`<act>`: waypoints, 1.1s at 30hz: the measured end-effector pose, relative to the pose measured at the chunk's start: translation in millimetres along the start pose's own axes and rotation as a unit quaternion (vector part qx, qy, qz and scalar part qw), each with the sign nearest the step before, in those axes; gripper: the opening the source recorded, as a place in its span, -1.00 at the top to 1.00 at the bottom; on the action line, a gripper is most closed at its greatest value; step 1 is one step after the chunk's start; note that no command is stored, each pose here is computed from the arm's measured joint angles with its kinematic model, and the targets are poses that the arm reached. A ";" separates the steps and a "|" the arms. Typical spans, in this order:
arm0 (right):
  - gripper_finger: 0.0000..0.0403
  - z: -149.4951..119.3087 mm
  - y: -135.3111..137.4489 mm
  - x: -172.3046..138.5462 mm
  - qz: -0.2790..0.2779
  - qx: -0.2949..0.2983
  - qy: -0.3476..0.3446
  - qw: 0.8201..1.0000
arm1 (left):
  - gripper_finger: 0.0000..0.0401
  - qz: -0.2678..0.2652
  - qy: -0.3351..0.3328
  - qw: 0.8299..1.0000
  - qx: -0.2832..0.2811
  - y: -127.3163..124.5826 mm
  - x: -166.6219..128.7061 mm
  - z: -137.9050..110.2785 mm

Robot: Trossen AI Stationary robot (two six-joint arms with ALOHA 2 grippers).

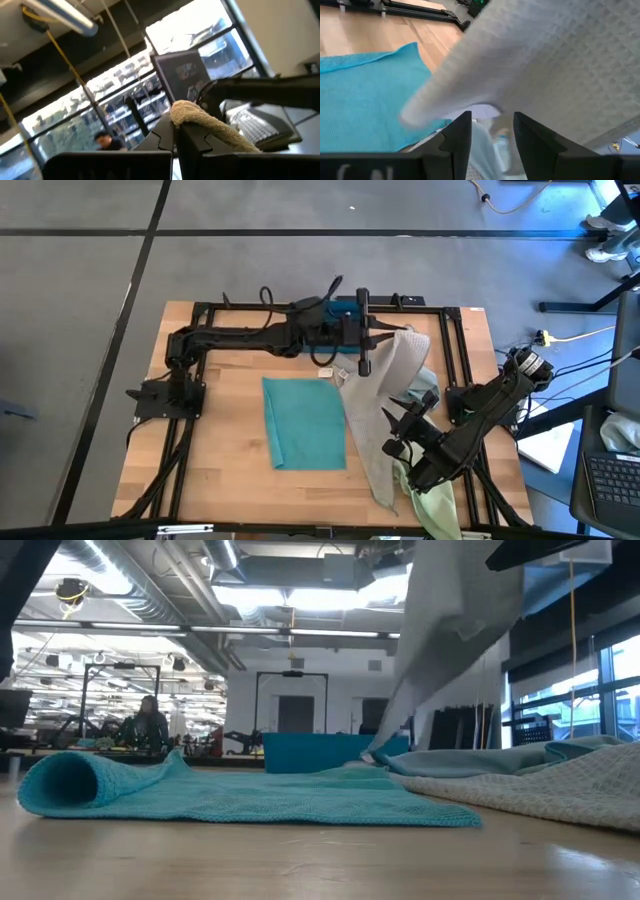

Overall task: Fold microfiber towels
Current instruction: Move the left gray towel to the top right of the table

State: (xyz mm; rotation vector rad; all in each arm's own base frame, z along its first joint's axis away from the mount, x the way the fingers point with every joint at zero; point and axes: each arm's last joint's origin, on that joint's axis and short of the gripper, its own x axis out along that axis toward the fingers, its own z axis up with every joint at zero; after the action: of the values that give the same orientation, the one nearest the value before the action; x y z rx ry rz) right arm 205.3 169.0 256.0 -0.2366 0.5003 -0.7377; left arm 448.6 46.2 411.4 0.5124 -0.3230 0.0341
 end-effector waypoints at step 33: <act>0.26 -4.7 22.2 19.9 -0.055 0.074 -0.168 0.982 | 0.39 0.003 0.127 0.992 -0.015 0.5 -2.7 -29.5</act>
State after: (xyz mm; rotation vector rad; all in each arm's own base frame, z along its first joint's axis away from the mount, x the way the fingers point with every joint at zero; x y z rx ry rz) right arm 228.4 171.1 236.6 -0.2447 0.1116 -0.8203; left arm 454.6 61.2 386.5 0.4712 -0.0749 0.0991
